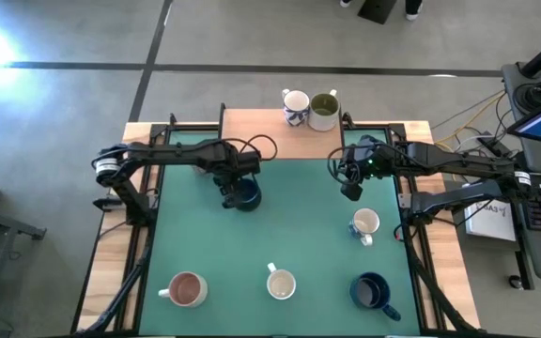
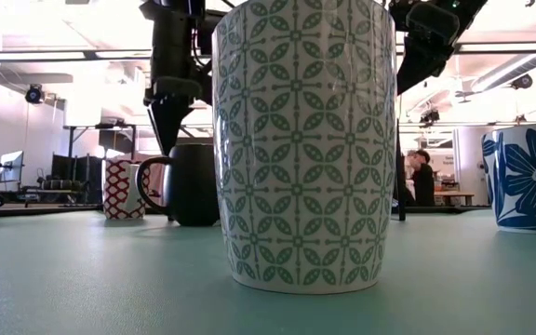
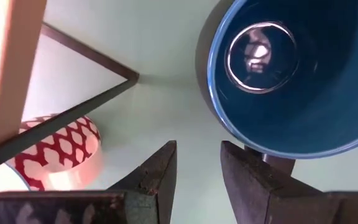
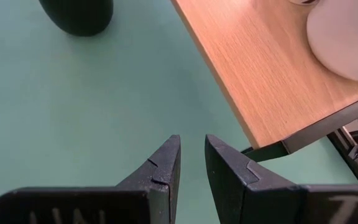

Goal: Place coffee mugs
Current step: Put the dark blue mug on the shelf

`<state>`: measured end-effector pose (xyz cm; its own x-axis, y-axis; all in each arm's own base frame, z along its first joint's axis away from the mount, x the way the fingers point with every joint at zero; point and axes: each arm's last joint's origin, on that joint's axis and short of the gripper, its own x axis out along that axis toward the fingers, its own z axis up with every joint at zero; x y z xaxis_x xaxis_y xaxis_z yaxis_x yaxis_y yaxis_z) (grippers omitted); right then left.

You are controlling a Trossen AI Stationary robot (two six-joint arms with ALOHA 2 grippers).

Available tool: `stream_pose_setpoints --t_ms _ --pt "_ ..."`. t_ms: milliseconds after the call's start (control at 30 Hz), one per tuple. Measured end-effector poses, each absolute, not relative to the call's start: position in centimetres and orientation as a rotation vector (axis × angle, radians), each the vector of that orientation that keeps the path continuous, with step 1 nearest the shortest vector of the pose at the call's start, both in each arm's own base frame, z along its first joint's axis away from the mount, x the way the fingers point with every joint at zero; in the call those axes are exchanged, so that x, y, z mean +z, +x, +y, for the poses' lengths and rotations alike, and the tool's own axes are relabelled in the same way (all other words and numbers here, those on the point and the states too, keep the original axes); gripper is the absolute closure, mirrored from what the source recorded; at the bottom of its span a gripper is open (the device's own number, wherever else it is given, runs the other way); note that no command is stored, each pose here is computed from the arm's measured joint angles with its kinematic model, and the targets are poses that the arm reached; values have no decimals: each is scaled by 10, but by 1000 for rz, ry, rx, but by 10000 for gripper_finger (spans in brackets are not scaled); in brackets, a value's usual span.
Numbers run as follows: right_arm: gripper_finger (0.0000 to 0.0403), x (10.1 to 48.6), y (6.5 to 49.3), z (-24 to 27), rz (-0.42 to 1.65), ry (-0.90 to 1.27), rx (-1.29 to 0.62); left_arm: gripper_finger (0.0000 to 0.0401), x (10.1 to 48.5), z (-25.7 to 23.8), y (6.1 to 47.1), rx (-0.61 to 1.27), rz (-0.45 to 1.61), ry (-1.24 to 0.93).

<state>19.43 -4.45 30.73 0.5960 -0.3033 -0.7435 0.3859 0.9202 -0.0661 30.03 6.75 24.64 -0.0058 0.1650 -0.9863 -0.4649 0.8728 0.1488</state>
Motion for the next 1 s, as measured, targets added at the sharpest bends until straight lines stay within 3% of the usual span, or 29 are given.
stream_pose_setpoints --t_ms 500,1000 --pt "339 306 193 -44 857 91 -394 294 258 67 304 567 1425 -392" --pt "339 294 191 -44 916 69 -382 294 246 68 311 589 1348 -445"
